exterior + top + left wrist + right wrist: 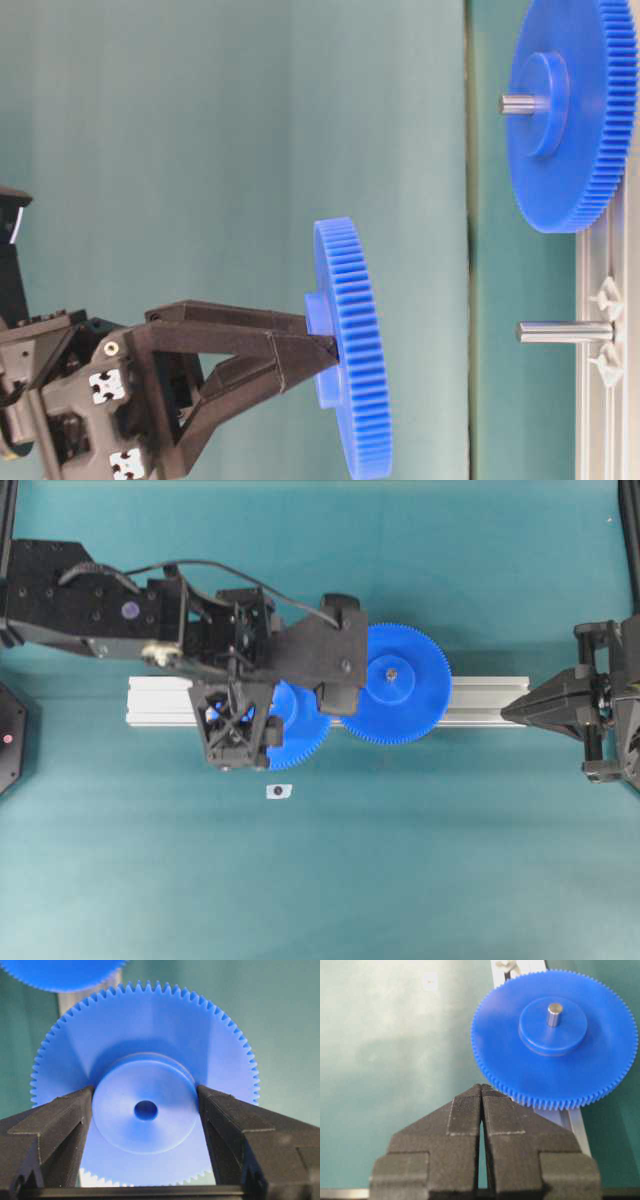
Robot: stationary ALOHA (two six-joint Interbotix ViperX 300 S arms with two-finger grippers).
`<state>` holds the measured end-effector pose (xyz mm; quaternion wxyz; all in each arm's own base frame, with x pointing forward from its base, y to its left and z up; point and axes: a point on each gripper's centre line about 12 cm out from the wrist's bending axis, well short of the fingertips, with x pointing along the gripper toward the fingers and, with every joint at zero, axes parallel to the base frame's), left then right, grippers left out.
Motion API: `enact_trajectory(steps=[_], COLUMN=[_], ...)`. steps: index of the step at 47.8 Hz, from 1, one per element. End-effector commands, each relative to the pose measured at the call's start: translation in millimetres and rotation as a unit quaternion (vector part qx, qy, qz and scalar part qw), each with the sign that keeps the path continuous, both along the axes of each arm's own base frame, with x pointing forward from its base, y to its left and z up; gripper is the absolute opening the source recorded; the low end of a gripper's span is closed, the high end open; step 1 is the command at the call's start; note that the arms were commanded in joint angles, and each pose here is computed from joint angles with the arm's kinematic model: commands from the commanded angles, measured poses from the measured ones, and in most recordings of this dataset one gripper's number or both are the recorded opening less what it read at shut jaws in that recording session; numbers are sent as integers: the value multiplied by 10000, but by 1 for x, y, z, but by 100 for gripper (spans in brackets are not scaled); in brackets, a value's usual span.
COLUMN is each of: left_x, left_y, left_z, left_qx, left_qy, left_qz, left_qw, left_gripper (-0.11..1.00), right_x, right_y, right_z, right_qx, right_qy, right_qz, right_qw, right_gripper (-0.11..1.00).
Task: Insert the small gear onto the shaft.
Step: 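Carry the upright gear toward the free left shaft on the rail, then align the gear's center hole with the left shaft tip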
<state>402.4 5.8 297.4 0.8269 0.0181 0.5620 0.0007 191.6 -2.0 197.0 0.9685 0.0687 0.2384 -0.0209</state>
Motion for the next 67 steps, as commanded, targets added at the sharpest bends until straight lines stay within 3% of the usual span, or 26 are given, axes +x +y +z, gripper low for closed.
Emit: enact_trajectory(steps=[1,22,67], left_x=[1,14,15], left_y=[3,12,12], left_z=[17,-8,-47], left_qx=[46,68,55], left_qy=[-267,-342,49], left_qz=[0,46,40], left_qw=[9996,9994,10000], left_gripper=[70,70,70], right_x=[2,2,1], right_y=[-1,-1,-1], right_z=[4,4,11], right_qx=[40,39,45], right_qy=[-62,-69,-215], right_qz=[-37,-38,-48], right_qw=[10000,10000,9997], right_gripper=[3,3,3])
